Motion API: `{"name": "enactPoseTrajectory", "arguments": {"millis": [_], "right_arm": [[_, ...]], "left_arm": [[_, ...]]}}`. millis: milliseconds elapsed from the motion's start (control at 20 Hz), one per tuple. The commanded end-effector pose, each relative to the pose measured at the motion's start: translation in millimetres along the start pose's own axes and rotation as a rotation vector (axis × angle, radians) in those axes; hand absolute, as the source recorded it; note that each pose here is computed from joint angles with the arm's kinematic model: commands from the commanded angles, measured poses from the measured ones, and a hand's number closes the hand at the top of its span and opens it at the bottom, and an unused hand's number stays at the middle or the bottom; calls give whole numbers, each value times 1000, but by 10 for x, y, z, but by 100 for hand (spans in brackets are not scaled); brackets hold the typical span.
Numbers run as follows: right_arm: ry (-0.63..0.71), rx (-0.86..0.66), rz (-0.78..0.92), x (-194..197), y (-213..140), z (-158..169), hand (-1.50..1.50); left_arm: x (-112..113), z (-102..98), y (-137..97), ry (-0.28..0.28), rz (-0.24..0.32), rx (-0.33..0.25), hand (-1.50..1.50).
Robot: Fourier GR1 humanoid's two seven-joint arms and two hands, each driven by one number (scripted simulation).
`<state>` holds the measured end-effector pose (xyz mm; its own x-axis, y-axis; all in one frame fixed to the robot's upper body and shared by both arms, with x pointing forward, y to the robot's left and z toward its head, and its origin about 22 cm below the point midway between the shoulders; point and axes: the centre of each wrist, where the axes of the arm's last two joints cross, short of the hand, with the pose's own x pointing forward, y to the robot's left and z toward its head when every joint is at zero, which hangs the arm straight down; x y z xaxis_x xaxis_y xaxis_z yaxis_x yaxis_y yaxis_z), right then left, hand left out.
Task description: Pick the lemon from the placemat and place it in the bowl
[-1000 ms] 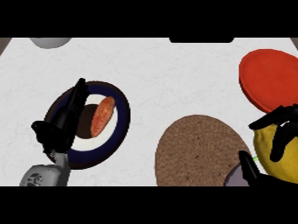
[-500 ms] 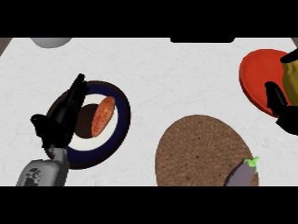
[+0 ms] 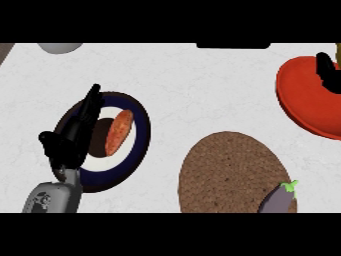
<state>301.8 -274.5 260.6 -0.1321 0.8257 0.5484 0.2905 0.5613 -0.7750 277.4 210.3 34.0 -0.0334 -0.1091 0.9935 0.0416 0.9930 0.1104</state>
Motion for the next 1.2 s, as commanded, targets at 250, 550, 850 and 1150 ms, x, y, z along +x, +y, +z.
{"name": "enactPoseTrajectory", "arguments": {"millis": [250,550,850,1150], "right_arm": [[83,-48,114,-859,217,-393,150],[106,-12,169,-1592,479,-333,150],[197,139,115,-1927,540,-437,150],[220,237,-89,-2218,548,-391,-150]], "left_arm": [[30,27,-33,3,-14,-8,0],[20,-46,29,9,-7,2,0],[-39,107,-4,-9,-6,2,0],[-29,90,-37,7,11,-23,0]]}}
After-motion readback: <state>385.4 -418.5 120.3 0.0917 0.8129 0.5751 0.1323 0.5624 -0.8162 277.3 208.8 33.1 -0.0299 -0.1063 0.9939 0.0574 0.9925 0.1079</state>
